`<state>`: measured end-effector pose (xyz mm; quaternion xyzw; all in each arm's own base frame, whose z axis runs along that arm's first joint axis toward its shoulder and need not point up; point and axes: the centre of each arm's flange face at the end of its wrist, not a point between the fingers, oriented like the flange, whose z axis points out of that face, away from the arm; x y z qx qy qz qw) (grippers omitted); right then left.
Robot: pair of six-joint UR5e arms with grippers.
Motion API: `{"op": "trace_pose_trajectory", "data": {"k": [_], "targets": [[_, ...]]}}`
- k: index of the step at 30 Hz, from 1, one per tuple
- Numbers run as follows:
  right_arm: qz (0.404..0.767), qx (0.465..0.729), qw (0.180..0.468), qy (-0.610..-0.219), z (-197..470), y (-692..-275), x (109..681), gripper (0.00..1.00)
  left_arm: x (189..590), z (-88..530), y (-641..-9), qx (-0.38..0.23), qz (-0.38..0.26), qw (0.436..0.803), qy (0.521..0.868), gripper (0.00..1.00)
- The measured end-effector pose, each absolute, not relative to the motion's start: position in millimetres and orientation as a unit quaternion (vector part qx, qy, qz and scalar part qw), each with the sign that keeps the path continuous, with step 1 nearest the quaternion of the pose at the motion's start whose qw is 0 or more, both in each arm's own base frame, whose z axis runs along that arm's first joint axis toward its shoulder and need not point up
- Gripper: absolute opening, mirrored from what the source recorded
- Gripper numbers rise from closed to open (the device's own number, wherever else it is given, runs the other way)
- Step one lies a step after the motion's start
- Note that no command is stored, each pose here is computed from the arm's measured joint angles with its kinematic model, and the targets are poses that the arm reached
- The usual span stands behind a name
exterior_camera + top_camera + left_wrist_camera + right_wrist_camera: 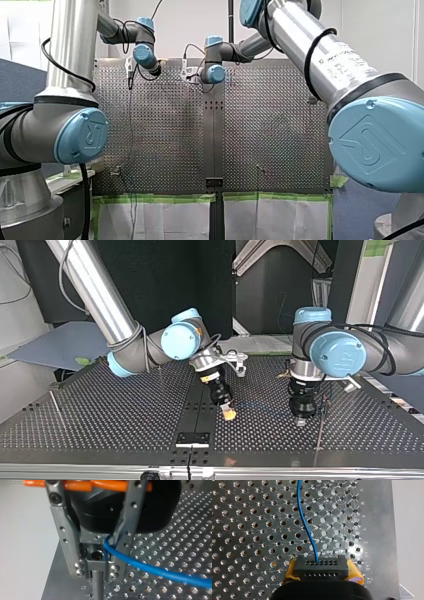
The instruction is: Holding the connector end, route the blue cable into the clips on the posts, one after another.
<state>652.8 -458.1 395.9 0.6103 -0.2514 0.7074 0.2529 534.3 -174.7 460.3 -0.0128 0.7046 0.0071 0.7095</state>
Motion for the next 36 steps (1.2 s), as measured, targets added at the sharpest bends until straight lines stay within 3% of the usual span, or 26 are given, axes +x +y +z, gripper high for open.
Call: {"op": "trace_pose_trajectory", "data": {"k": [27,36], "targets": [[0.693,0.623,0.252,-0.261,385.7,-461.8,645.8,0.00,528.1,458.9,-192.9,-0.008,-0.008,0.708,0.706,0.02],[0.677,0.637,0.249,-0.271,362.9,-462.1,639.2,0.00,530.6,432.1,-210.5,-0.002,-0.008,0.683,0.730,0.02]]}}
